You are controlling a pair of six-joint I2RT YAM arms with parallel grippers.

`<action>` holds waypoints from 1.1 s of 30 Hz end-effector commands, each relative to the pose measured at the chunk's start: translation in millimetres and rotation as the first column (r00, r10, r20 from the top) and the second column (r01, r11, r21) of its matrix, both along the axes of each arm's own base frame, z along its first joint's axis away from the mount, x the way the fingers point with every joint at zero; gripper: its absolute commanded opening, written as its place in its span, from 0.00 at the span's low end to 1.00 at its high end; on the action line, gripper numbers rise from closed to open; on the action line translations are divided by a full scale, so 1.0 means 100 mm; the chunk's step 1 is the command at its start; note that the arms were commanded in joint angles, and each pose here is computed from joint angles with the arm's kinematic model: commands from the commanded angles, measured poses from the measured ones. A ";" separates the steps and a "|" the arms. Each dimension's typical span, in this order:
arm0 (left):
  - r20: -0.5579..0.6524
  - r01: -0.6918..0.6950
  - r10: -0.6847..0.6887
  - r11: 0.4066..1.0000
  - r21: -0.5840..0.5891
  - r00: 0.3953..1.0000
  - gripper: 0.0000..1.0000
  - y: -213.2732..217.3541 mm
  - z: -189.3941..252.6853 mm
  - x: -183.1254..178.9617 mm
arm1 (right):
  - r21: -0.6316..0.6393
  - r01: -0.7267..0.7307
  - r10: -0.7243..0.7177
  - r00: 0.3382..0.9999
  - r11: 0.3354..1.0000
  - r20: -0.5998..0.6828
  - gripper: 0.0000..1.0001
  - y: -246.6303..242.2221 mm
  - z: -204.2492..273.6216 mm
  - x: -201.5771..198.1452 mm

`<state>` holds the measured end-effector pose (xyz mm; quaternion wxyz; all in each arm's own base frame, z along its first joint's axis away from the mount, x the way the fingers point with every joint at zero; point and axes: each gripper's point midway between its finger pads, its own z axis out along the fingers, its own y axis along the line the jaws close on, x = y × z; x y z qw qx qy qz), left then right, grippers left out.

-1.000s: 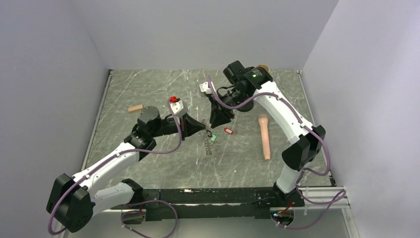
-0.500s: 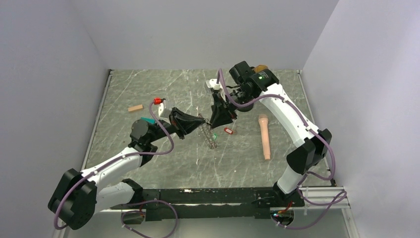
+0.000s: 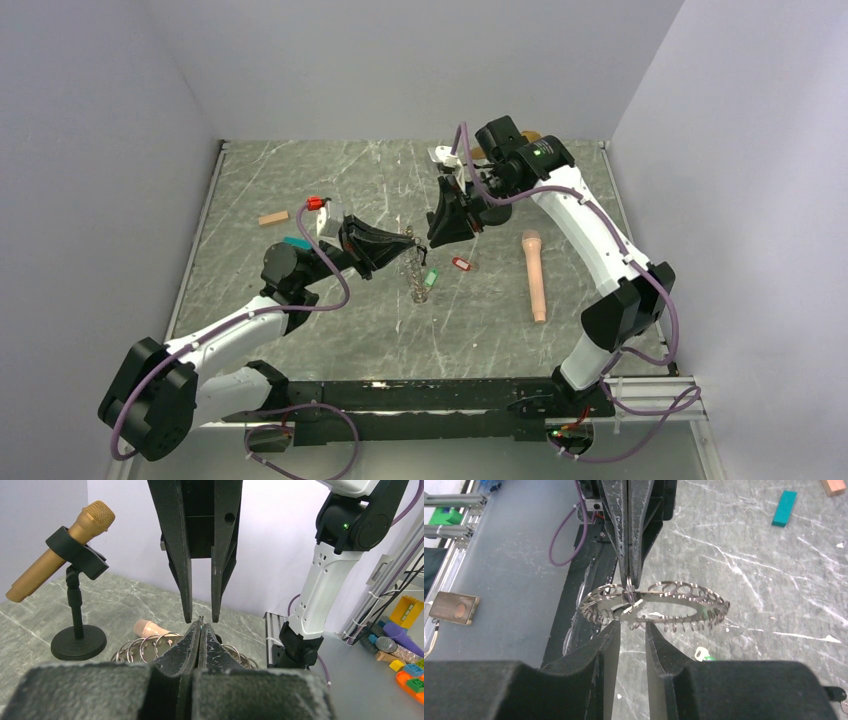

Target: Put the keys on the keyring

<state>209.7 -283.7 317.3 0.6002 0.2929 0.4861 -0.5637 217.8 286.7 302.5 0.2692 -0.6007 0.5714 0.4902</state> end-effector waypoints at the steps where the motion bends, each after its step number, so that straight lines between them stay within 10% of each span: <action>1: 0.079 0.030 -0.026 0.998 -0.046 0.997 0.00 0.02 0.23 -0.09 | 0.102 -0.028 0.027 1.000 0.994 0.015 0.30 0.04 0.29 -0.09; 33: 0.153 -0.006 0.006 1.000 0.000 0.988 0.00 0.09 0.28 -0.07 | 0.098 -0.016 0.024 0.997 0.995 -0.077 0.19 0.13 0.12 -0.12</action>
